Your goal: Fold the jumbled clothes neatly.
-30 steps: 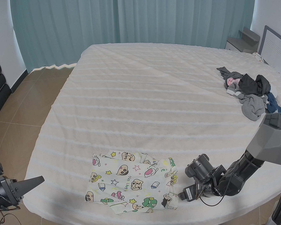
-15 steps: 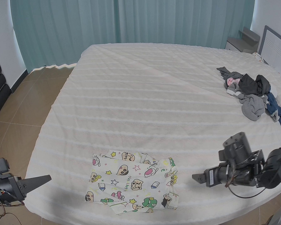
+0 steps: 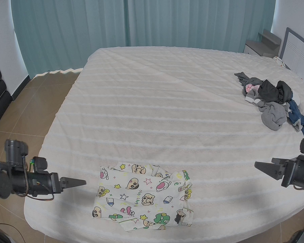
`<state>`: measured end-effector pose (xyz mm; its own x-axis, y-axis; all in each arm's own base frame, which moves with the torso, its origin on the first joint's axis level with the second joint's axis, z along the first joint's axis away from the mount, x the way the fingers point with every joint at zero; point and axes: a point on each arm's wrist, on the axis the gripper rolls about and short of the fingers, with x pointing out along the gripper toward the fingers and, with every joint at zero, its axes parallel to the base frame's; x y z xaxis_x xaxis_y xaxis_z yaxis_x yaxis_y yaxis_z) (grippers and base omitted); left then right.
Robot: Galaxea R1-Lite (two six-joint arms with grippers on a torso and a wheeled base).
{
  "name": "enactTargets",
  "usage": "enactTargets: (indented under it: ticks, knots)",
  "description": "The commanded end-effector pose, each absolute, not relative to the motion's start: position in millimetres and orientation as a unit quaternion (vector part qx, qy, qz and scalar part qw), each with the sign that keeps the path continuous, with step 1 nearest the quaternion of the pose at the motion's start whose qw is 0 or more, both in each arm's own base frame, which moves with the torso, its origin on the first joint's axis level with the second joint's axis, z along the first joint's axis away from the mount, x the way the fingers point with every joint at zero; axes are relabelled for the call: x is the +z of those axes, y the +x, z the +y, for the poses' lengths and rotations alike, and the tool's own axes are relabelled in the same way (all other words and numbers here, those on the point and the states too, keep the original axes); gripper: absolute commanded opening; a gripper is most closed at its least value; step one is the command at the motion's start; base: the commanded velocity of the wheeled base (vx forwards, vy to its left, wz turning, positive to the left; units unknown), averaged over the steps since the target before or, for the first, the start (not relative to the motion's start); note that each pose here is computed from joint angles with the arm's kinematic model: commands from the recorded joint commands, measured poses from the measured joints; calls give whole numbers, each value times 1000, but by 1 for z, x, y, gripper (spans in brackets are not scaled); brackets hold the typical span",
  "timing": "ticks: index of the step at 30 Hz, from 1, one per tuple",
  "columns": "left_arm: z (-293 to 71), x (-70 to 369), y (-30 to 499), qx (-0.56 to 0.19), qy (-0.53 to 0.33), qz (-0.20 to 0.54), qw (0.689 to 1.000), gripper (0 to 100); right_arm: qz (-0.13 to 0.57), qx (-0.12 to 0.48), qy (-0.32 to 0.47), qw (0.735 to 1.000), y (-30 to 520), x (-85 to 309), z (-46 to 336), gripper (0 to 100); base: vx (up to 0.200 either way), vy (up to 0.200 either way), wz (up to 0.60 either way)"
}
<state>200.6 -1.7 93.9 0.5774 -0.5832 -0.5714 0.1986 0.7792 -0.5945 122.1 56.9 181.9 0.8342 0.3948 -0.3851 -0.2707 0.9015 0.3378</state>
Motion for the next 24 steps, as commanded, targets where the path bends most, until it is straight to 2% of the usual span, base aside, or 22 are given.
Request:
enactTargets:
  ticks: [1,10,16,24]
  knots:
    - [-53,28,285,-212,-173,502,821,100,135,197,168,956,71,202,28,100,0,0,0]
    - [-58,-1,309,-203,-176,524,809,100,133,195,169,957,69,201,27,100,0,0,0]
    - [-59,-3,313,-208,-176,522,808,100,135,196,169,956,70,201,27,100,0,0,0]
    - [-79,-7,314,-230,-153,520,808,100,134,196,169,957,69,201,27,100,0,0,0]
